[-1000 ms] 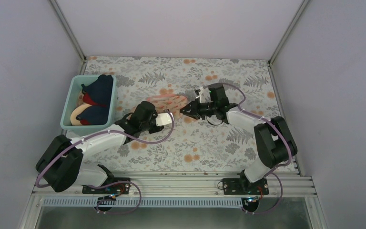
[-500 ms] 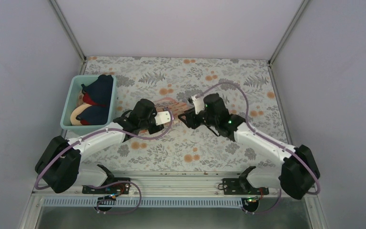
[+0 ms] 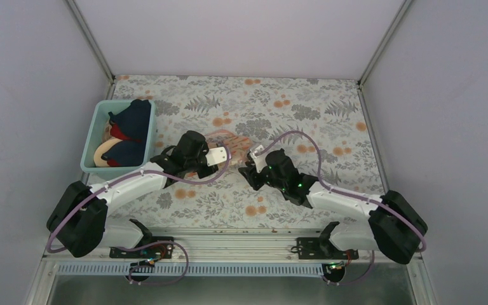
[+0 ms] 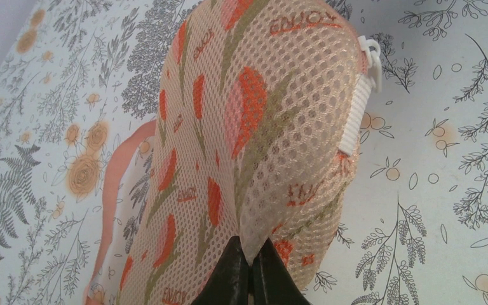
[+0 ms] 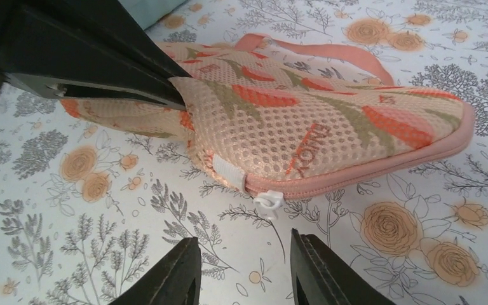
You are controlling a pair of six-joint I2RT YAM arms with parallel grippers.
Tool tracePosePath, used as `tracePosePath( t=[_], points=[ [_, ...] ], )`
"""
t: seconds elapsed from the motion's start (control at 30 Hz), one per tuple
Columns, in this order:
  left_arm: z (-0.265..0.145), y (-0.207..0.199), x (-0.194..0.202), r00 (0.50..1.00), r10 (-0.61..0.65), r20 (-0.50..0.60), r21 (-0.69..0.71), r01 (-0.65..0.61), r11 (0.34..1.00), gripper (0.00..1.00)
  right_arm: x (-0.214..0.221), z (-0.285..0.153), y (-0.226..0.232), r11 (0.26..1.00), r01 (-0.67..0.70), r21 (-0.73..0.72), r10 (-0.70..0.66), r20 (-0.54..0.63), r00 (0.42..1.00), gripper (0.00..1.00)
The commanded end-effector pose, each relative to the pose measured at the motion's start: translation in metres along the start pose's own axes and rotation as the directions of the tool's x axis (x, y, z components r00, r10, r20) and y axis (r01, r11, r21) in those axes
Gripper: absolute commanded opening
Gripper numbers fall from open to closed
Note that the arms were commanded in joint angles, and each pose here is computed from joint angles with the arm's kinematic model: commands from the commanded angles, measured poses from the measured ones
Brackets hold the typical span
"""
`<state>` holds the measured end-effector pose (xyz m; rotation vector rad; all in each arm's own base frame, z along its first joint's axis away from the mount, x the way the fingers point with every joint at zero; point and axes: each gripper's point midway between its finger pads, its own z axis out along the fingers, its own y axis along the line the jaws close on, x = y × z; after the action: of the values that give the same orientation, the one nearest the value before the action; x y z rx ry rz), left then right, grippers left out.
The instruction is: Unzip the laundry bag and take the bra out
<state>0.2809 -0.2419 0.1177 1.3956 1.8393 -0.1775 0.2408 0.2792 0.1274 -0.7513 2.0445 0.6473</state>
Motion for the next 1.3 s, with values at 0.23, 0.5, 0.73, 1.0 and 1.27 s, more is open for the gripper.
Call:
tracePosePath(
  t=[0.23,0.5,0.73,1.0,1.27],
  points=[
    [-0.005,0.006,-0.017,0.998,-0.011,0.054,-0.002,0.011,1.000,0.02,-0.021,0.033,0.000,0.997,0.022,0.071,-0.024,0.027,0.999,0.37],
    [-0.005,0.005,-0.017,0.998,-0.012,0.055,0.005,0.012,1.000,0.02,-0.024,0.032,-0.003,0.990,0.018,0.141,-0.022,0.026,0.999,0.33],
    [-0.004,0.004,-0.017,0.998,-0.012,0.056,0.008,0.011,1.000,0.02,-0.022,0.026,-0.013,0.978,0.027,0.205,-0.023,-0.025,0.999,0.28],
    [-0.004,0.004,-0.016,0.999,-0.011,0.050,0.009,0.010,1.000,0.02,-0.023,0.021,-0.013,0.976,0.069,0.208,-0.060,-0.051,0.997,0.21],
    [-0.003,0.004,-0.016,0.999,-0.011,0.049,0.010,0.011,1.000,0.02,-0.021,0.022,-0.017,0.970,0.091,0.228,-0.074,-0.079,0.994,0.15]
  ],
)
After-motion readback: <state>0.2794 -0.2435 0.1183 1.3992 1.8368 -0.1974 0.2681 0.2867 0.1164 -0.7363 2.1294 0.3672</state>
